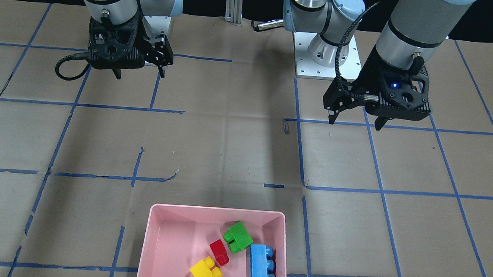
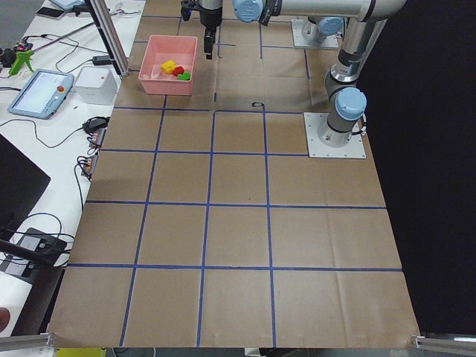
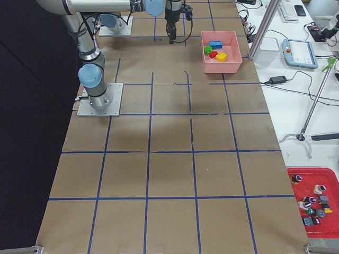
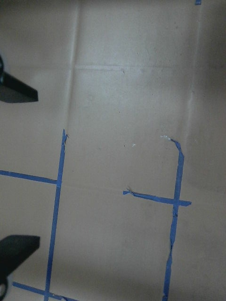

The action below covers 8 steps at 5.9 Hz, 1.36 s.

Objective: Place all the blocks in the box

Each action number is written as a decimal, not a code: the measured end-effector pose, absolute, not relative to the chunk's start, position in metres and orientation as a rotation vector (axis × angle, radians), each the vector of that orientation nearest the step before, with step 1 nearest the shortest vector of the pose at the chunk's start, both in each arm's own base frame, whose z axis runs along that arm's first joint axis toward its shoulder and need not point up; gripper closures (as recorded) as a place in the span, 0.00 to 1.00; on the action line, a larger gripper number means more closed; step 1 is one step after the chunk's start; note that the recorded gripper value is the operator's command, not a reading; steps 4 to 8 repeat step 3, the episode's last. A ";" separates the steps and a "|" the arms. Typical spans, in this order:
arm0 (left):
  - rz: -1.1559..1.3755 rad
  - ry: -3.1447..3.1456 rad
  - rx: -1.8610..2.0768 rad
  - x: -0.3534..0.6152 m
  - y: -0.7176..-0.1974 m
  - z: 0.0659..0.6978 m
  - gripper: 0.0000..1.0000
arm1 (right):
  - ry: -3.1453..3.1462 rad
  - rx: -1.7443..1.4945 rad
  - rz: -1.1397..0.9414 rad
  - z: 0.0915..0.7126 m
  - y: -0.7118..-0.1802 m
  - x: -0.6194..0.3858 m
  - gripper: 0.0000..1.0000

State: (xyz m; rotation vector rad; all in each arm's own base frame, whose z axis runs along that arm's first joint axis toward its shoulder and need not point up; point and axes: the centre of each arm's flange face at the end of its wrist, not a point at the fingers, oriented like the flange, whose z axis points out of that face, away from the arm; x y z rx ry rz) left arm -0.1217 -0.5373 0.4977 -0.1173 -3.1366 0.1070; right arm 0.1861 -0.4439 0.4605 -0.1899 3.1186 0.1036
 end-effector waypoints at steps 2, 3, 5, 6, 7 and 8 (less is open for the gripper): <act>0.112 -3.137 -0.117 -0.122 -0.538 0.499 0.01 | 3.118 -0.189 0.104 0.460 -0.444 0.186 0.00; 0.115 -3.137 -0.116 -0.121 -0.538 0.500 0.01 | 3.118 -0.189 0.104 0.460 -0.444 0.186 0.00; 0.115 -3.137 -0.116 -0.121 -0.538 0.500 0.01 | 3.118 -0.189 0.104 0.460 -0.444 0.186 0.00; 0.115 -3.137 -0.116 -0.121 -0.538 0.500 0.01 | 3.118 -0.189 0.104 0.460 -0.444 0.186 0.00; 0.115 -3.137 -0.116 -0.121 -0.538 0.500 0.01 | 3.118 -0.189 0.104 0.460 -0.444 0.186 0.00; 0.115 -3.137 -0.116 -0.121 -0.538 0.500 0.01 | 3.118 -0.189 0.104 0.460 -0.444 0.186 0.00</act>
